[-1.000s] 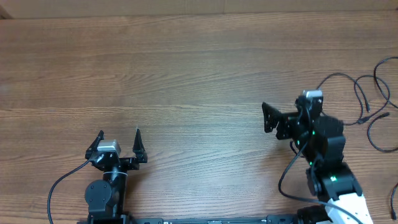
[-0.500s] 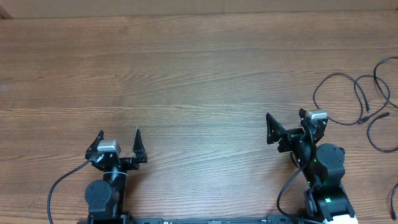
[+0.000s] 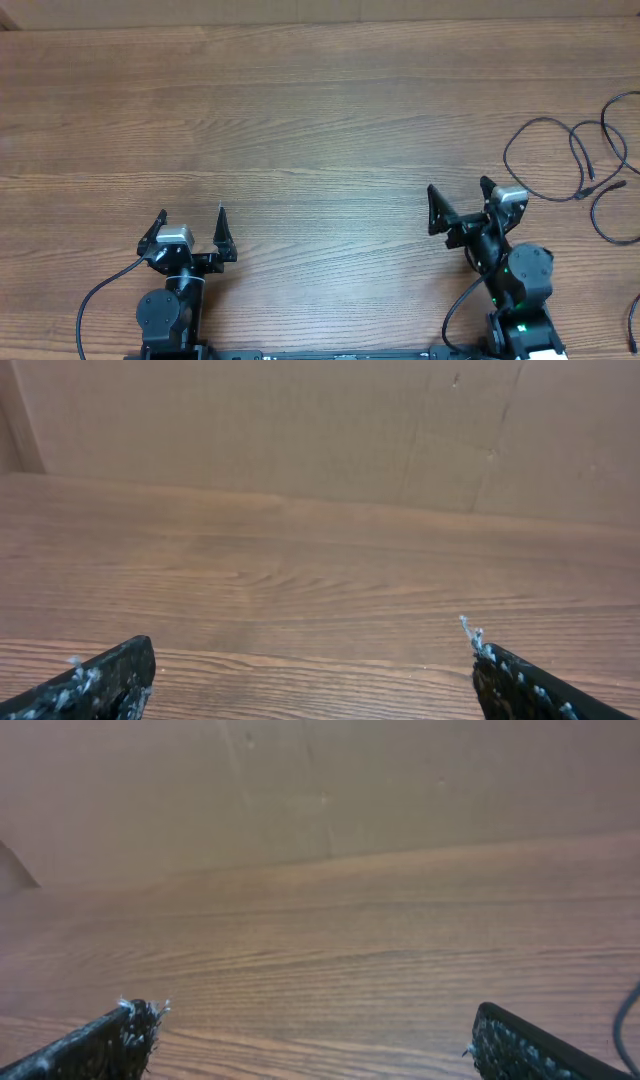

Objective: Untangle cables

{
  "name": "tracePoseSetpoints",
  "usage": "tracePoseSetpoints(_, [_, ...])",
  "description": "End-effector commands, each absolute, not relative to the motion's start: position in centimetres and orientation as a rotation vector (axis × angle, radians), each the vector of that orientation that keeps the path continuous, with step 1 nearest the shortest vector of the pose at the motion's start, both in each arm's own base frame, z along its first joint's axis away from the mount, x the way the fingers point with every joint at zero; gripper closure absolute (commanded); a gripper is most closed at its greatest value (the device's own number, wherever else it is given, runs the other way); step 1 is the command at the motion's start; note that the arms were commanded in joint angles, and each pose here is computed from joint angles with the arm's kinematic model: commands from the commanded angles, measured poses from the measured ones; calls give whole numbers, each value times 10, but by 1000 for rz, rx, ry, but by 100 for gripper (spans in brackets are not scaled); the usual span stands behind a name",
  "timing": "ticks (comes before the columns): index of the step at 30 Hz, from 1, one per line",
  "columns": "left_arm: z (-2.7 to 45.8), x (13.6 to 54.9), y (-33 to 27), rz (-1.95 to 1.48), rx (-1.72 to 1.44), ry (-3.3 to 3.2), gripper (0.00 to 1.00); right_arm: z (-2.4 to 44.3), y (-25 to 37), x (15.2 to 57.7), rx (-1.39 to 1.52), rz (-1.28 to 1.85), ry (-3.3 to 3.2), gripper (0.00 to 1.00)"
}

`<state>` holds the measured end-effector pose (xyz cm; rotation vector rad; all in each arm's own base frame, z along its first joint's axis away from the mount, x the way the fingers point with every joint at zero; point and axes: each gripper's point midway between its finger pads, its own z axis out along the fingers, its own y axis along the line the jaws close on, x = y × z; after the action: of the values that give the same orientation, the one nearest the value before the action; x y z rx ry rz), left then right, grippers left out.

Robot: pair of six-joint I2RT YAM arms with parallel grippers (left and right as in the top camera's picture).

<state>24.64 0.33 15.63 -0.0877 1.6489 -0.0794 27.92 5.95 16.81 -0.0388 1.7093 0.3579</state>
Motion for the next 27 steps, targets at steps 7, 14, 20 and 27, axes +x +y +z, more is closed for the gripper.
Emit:
tracePoseSetpoints(7, [156, 246, 4, -69, -78, 1644, 0, 154, 61, 264, -60, 380, 1680, 0])
tracePoseSetpoints(14, [156, 246, 4, -70, -78, 1644, 1, 151, 56, 258, -44, 366, 1695, 0])
tracePoseSetpoints(20, [156, 246, 4, -70, -78, 1645, 0, 143, 45, 252, -10, 335, 1726, 0])
tracePoseSetpoints(27, [156, 246, 4, -70, -78, 1644, 1, 164, 42, 244, -17, 333, 1632, 0])
